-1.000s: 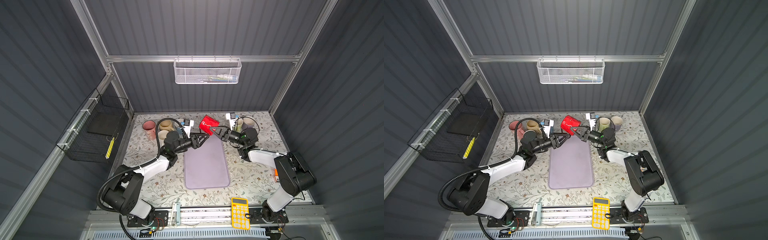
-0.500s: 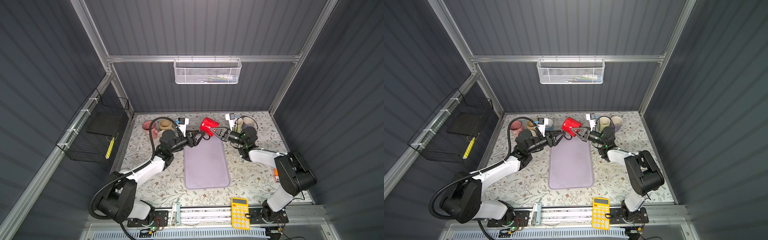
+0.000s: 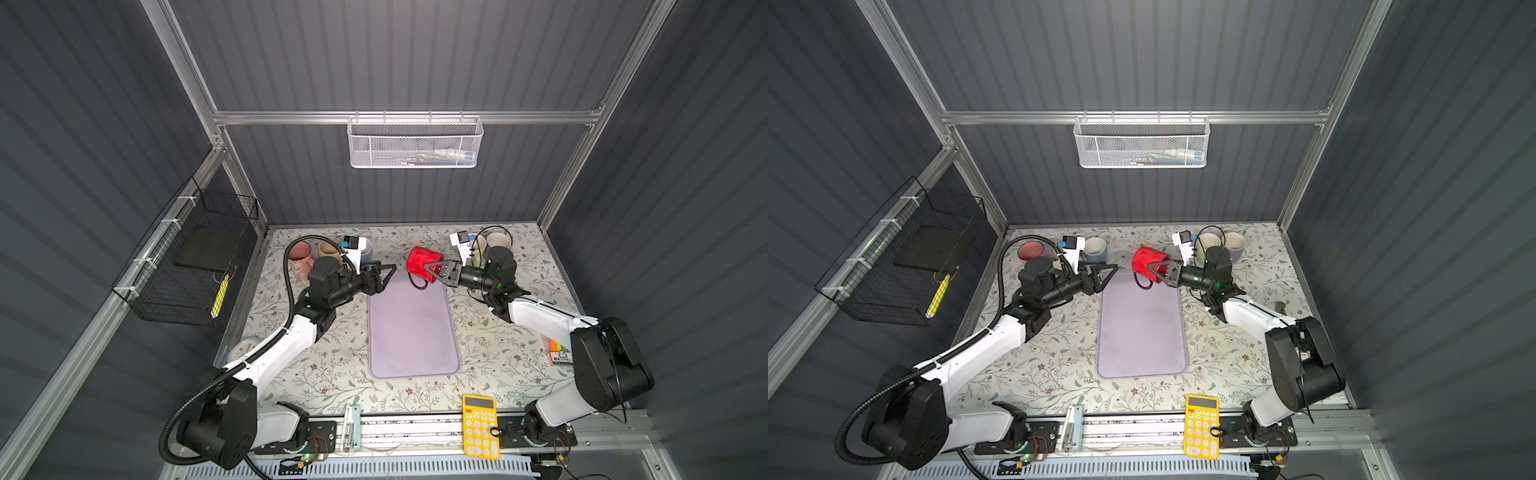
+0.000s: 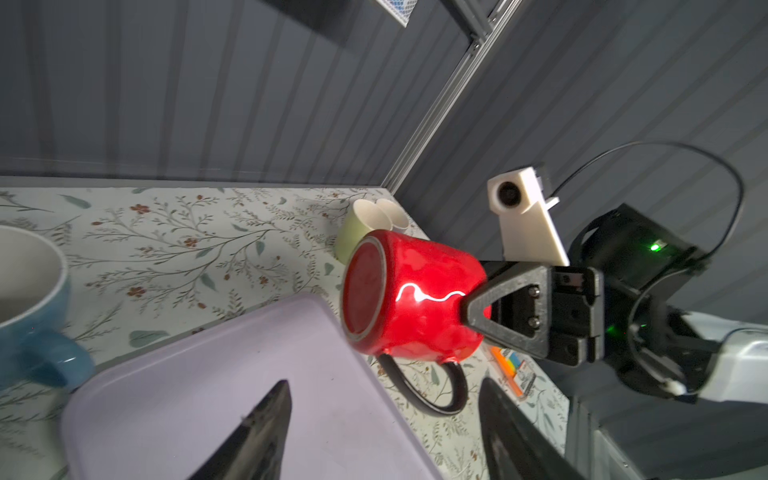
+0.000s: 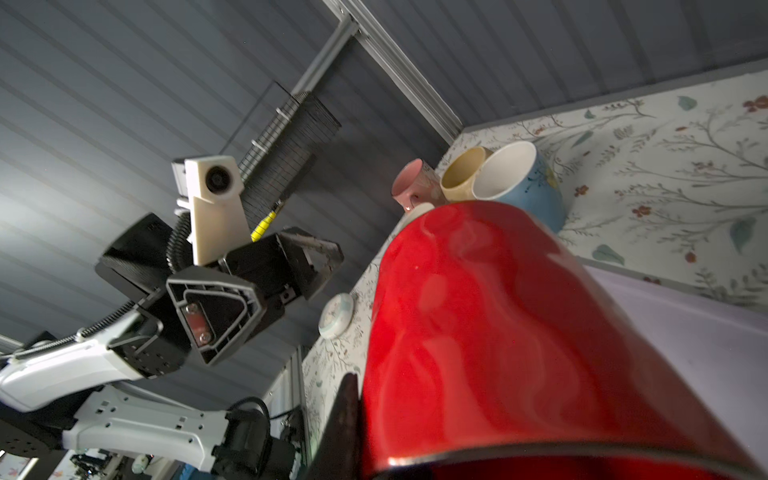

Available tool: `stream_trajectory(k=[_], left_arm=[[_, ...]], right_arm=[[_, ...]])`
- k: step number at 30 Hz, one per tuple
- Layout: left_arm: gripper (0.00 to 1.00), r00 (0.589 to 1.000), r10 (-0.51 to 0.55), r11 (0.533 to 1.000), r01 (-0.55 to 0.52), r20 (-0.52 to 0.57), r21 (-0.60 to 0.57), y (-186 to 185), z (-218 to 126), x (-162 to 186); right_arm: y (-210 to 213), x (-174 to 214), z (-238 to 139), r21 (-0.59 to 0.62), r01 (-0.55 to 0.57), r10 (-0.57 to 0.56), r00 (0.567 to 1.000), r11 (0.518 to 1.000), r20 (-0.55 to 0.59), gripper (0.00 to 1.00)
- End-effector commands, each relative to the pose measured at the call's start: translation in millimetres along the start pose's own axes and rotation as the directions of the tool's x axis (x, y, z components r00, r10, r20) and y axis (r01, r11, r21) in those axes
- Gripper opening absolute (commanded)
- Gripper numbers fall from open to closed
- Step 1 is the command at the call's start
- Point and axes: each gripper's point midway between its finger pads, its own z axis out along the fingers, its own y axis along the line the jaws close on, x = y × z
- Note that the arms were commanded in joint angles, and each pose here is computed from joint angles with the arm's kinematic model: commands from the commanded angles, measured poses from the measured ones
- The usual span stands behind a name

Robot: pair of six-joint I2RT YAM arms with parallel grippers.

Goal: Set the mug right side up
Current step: 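Open and withdraw the left gripper while the right gripper carries the red mug away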

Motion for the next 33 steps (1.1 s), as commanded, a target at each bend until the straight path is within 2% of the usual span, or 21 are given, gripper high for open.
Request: stream_trajectory(k=[1,8,17,21,27,33], left_arm=[[0.71,0.994,0.084,0.992,-0.089,-0.064,-0.087,8,-9,-4],[0.72,0.964,0.167,0.958,-0.208,-0.204,-0.199,23,-25,1],[0.72,0.916,0.233,0.91,-0.324,-0.328,-0.26,41,-38,15],[0.72,0.901,0.238,0.904,-0.342,-0.363,-0.256,44,-40,24],[0.72,0.877,0.259,0.888,-0.381,-0.405,-0.257,48,-45,31],[0.72,0.876,0.262,0.887,-0.384,-0.405,-0.255,49,-48,37]], right_arm=[[9,-4,-10,0.063,0.109,-0.105,0.992,0.992,-0.064,0.0],[-2,7,-30,0.237,0.128,-0.081,0.977,0.963,-0.199,0.0],[-12,14,-56,0.391,0.139,-0.024,0.958,0.91,-0.285,0.0],[-18,16,-68,0.452,0.142,0.004,0.952,0.88,-0.306,0.0],[-29,15,-90,0.561,0.163,0.047,0.939,0.811,-0.342,0.0],[-39,25,-108,0.636,0.186,0.124,0.903,0.749,-0.41,0.0]])
